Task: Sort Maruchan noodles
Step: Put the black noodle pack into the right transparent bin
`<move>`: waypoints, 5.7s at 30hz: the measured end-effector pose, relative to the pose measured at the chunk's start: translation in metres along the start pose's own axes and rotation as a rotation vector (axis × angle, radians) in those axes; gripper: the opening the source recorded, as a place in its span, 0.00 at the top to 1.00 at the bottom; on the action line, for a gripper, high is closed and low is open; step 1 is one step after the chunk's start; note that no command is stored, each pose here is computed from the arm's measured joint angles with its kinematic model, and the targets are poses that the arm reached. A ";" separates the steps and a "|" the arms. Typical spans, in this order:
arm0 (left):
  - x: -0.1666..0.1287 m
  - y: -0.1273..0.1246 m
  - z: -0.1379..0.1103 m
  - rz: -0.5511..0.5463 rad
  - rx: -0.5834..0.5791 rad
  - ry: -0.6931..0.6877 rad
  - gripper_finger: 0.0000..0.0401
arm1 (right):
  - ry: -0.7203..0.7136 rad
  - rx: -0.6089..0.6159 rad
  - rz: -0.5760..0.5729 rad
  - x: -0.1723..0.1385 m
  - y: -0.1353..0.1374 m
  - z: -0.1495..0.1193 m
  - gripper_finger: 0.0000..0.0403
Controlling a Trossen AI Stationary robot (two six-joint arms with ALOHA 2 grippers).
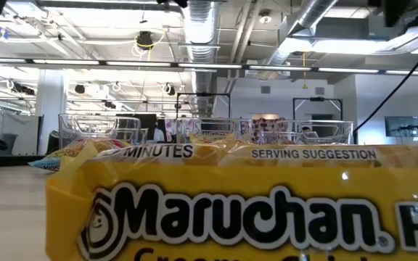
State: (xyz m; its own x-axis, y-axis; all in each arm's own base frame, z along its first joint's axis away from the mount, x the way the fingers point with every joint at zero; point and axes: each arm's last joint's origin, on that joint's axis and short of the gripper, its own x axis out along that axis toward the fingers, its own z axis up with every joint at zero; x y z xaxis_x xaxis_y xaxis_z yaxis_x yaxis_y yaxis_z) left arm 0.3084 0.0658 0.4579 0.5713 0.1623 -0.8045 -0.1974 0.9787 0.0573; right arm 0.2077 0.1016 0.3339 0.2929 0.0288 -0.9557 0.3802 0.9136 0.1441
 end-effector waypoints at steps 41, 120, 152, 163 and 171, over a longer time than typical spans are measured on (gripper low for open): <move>0.042 -0.070 -0.100 -0.021 -0.105 -0.089 0.82 | 0.148 -0.193 0.205 0.108 0.108 -0.046 0.44; 0.041 -0.079 -0.103 -0.040 -0.070 -0.071 0.82 | 0.263 -0.232 -0.356 0.107 0.103 0.012 0.99; 0.041 -0.078 -0.110 -0.024 -0.074 0.001 0.82 | -0.071 -0.286 -0.978 -0.009 -0.096 0.132 0.99; 0.041 -0.077 -0.112 -0.019 -0.074 0.018 0.82 | 0.026 -0.273 -1.056 0.023 -0.157 0.150 0.99; 0.041 -0.077 -0.112 -0.018 -0.082 0.024 0.82 | 0.075 -0.346 -1.061 0.064 -0.184 0.151 0.99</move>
State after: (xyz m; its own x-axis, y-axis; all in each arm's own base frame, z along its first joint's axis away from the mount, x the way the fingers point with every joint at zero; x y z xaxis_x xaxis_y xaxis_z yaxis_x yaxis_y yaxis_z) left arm 0.2575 -0.0173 0.3542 0.5562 0.1409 -0.8190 -0.2523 0.9676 -0.0049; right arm 0.2886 -0.1258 0.2848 -0.0931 -0.8185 -0.5669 0.1386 0.5531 -0.8215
